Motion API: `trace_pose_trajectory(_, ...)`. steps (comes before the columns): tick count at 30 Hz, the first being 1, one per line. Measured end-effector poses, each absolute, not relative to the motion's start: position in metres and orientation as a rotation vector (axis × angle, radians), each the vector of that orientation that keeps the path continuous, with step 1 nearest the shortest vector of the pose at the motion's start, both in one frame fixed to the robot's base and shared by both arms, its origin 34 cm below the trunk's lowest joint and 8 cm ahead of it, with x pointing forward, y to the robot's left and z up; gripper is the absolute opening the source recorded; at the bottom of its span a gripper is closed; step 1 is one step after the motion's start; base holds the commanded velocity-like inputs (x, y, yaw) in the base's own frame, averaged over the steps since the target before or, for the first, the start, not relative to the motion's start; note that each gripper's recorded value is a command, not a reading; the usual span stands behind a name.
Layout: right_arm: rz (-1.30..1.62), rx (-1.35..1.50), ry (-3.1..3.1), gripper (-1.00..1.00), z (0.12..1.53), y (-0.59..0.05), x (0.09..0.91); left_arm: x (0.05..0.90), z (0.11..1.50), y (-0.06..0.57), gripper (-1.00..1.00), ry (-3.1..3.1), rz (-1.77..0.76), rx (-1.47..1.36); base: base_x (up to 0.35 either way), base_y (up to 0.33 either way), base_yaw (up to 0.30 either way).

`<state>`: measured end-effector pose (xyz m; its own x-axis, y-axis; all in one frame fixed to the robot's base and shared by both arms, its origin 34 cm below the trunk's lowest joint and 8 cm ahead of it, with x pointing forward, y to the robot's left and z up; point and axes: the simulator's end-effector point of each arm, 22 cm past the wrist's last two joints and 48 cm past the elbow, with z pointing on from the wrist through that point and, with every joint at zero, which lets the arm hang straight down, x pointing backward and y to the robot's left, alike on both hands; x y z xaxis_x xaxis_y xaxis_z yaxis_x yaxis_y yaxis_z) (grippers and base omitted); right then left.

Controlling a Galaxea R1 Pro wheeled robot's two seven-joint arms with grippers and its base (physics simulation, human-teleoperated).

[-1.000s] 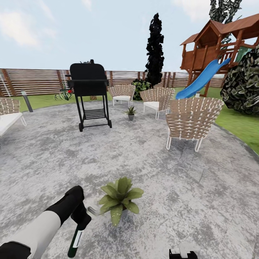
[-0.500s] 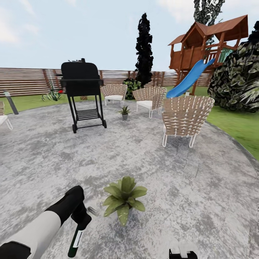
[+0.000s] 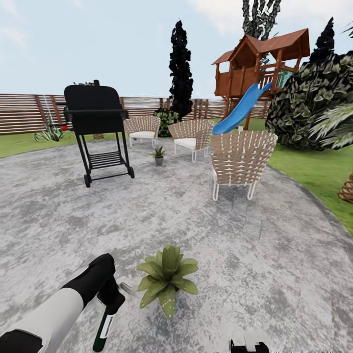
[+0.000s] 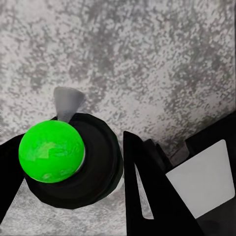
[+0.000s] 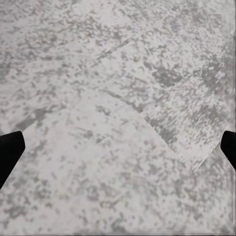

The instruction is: Pick up the pesticide atomizer in the garden and spray insectifuge to fully cover both potted plants in the garden.

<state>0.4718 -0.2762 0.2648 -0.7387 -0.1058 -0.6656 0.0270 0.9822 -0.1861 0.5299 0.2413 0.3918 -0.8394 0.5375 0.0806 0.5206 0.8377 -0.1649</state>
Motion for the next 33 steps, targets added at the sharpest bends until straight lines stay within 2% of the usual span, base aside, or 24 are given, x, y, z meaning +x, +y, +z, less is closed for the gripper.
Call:
trace_pose_trajectory(5, -0.237, -0.055, 2.389, 1.0, 0.2654, -0.276, 0.4723, 0.5302, 0.3925, 0.2411, -1.0, -2.894, 0.207, -0.837, -0.011, 0.012, -0.261)
trace_pose_trajectory(12, -0.236, -0.055, 2.389, 1.0, 0.2659, -0.276, 0.4728, 0.5307, 0.3935, 0.2395, -1.0, -2.896, 0.209, -0.837, -0.21, 0.203, -0.261)
trace_pose_trajectory(18, -0.236, -0.054, 2.386, 1.0, 0.267, -0.2759, 0.4736, 0.5309, 0.3946, 0.2386, -1.0, -2.898, 0.21, -0.84, -0.15, 0.26, -0.261)
trace_pose_trajectory(33, -0.235, -0.054, 2.381, 1.0, 0.2687, -0.2759, 0.4749, 0.5317, 0.3966, 0.2374, -1.0, -2.902, 0.21, -0.843, 0.002, 0.301, -0.261)
